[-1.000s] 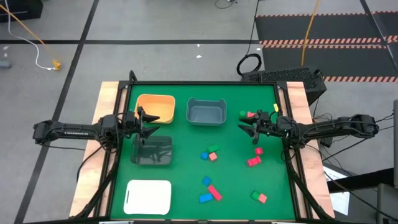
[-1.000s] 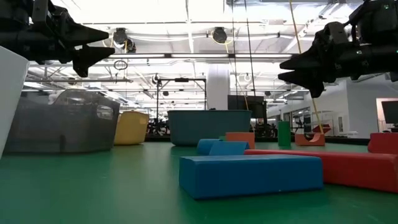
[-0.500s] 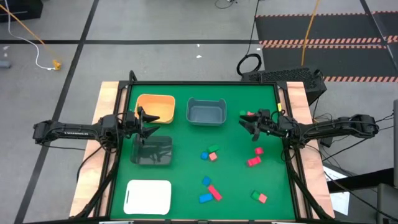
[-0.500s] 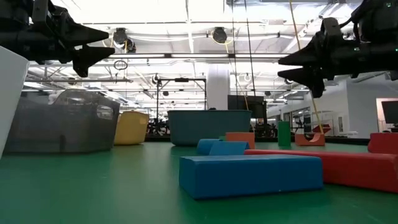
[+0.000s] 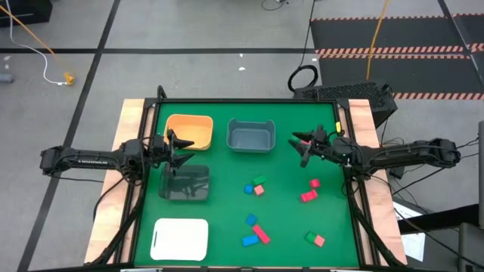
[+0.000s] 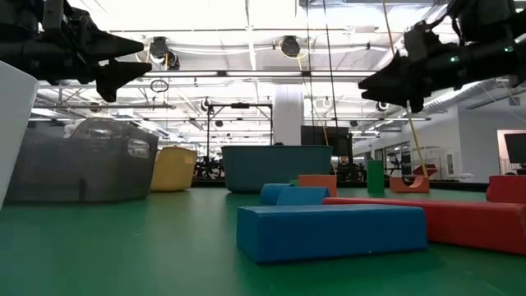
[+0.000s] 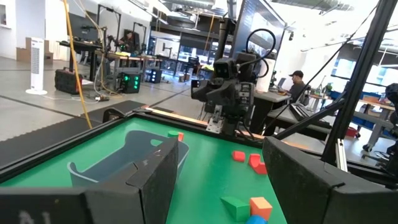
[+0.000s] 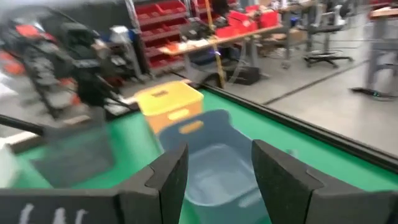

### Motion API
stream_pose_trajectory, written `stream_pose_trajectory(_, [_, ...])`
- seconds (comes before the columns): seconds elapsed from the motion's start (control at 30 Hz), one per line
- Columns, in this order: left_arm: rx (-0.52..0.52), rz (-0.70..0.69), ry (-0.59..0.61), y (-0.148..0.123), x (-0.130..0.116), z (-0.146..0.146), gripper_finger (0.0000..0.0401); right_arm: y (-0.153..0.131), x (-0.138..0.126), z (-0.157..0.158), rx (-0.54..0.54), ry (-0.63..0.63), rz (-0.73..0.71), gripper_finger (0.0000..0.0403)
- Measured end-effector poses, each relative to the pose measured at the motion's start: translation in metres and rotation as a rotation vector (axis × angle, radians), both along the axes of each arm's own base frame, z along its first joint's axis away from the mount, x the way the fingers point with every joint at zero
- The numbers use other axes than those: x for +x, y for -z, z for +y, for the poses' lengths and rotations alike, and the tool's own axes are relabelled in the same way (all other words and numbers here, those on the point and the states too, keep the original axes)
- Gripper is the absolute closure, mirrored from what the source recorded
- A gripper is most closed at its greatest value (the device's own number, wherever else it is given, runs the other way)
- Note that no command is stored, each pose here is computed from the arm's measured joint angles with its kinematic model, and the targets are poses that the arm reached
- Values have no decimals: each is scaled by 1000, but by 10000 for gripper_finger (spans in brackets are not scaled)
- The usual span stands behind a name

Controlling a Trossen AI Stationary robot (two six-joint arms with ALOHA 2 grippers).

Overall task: Sort & place blocks by color
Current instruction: Put the green cylindrical block into the blue bin

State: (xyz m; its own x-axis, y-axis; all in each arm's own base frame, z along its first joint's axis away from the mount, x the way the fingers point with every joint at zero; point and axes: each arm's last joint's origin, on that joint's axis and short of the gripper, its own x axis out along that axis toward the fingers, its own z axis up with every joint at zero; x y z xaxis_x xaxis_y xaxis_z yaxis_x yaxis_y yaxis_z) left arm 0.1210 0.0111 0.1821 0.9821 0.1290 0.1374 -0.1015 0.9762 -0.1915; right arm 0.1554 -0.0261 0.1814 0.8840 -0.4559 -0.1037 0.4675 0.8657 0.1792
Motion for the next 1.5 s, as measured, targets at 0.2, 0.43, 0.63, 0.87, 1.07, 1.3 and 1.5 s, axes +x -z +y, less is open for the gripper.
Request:
stream_pose_trajectory(0.2, [0, 0, 0, 0, 0, 0, 164, -9, 4, -4, 2, 38, 72, 176])
stream_pose_trajectory(0.43, [0, 0, 0, 0, 0, 0, 164, -27, 6, -19, 39, 129, 142, 126])
stream_pose_trajectory(0.63, [0, 0, 0, 0, 0, 0, 164, -9, 0, -31, 252, 263, 230, 135])
stream_pose_trajectory(0.87, [0, 0, 0, 0, 0, 0, 164, 16, 10, -37, 343, 326, 348, 141])
stream_pose_trajectory(1.07, [0, 0, 0, 0, 0, 0, 164, 33, 17, -41, 289, 368, 471, 140])
stream_pose_trajectory(1.3, [0, 0, 0, 0, 0, 0, 164, 32, 18, -41, 243, 364, 479, 140])
stream_pose_trajectory(1.5, [0, 0, 0, 0, 0, 0, 164, 34, 18, -41, 237, 361, 505, 125])
